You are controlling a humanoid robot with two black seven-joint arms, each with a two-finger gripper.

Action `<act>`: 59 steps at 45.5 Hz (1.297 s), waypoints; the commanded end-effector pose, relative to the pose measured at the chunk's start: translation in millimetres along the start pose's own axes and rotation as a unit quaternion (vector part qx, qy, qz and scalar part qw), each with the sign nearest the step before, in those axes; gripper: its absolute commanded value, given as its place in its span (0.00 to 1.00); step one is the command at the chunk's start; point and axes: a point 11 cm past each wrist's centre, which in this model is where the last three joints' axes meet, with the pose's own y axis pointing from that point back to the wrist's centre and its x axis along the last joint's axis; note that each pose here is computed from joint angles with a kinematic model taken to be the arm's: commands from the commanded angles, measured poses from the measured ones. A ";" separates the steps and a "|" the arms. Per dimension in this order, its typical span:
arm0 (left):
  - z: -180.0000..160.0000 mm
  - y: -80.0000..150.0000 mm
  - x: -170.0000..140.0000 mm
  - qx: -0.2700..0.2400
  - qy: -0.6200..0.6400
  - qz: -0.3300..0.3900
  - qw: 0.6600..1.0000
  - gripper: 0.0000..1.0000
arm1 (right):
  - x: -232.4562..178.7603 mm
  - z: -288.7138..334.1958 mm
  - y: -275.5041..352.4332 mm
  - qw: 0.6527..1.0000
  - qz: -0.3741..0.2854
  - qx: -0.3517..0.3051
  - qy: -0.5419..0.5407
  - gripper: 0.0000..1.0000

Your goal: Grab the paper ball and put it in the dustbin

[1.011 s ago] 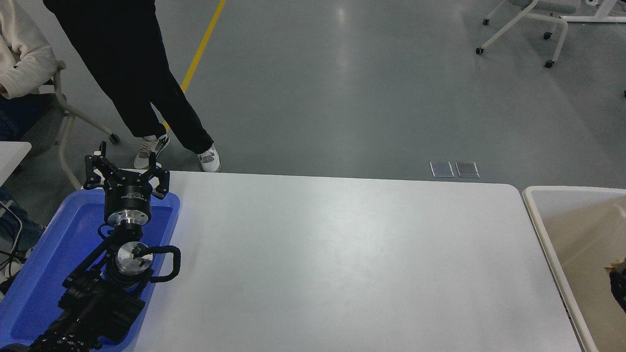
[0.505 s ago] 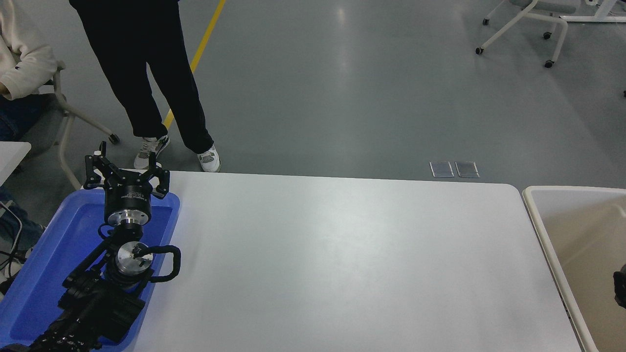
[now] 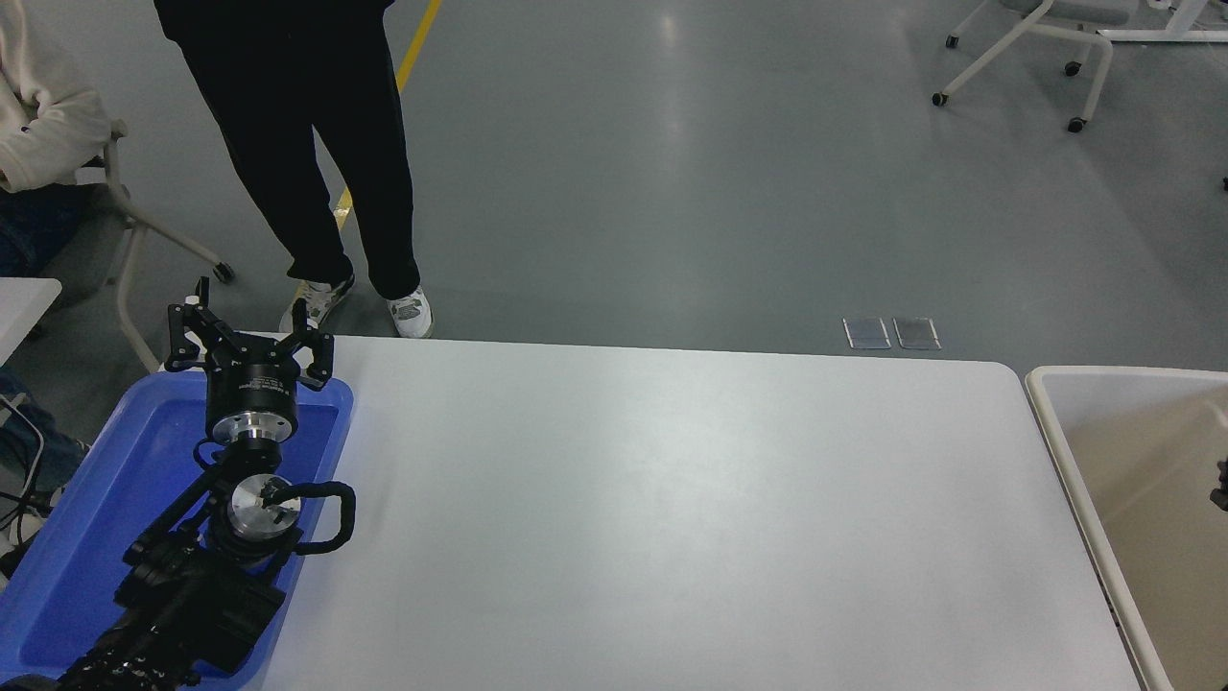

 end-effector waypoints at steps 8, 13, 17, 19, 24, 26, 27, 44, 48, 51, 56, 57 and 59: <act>-0.1 0.1 -0.1 0.000 0.000 0.000 1.000 0.99 | -98.8 -58.7 22.3 0.985 -0.152 0.049 -0.063 1.00; -0.1 0.1 -0.1 0.000 0.000 0.000 1.000 0.99 | -125.7 -69.9 35.3 0.972 -0.202 0.057 -0.107 1.00; 0.6 -0.1 0.2 0.000 0.000 0.000 1.000 0.99 | -145.8 -73.7 46.6 0.961 -0.238 0.060 -0.127 1.00; -0.1 0.1 -0.1 0.000 0.000 0.000 1.000 0.99 | -153.2 -73.8 51.1 0.957 -0.252 0.059 -0.134 1.00; -0.2 0.0 -0.5 0.000 0.001 -0.001 1.000 0.99 | -170.1 -78.0 62.0 0.946 -0.282 0.062 -0.149 1.00; -0.1 0.1 -0.1 0.000 0.000 0.000 1.000 0.99 | -176.0 -78.5 65.0 0.942 -0.291 0.062 -0.154 1.00; -0.1 0.1 -0.1 0.000 0.000 0.000 1.000 0.99 | -179.6 -78.4 66.8 0.940 -0.297 0.061 -0.156 1.00; -0.1 0.1 -0.1 0.000 0.000 0.000 1.000 0.99 | -235.2 -17.8 83.3 0.905 -0.365 0.004 -0.217 1.00; -0.1 0.1 -0.1 0.000 0.000 0.000 1.000 0.99 | -244.8 -3.4 87.2 0.896 -0.379 -0.008 -0.232 1.00; -0.1 0.1 -0.1 0.000 0.000 0.000 1.000 0.99 | -250.8 6.2 89.5 0.890 -0.384 -0.018 -0.244 1.00; -0.1 0.1 -0.1 0.000 0.000 0.000 1.000 0.99 | -259.5 21.8 93.0 0.886 -0.388 -0.033 -0.252 1.00; -0.2 0.0 -0.5 0.000 0.001 -0.001 1.000 0.99 | -261.3 24.9 93.7 0.885 -0.389 -0.036 -0.253 1.00; -0.2 0.0 -0.4 0.000 0.000 0.000 1.000 0.99 | -264.6 29.1 95.0 0.883 -0.392 -0.040 -0.255 1.00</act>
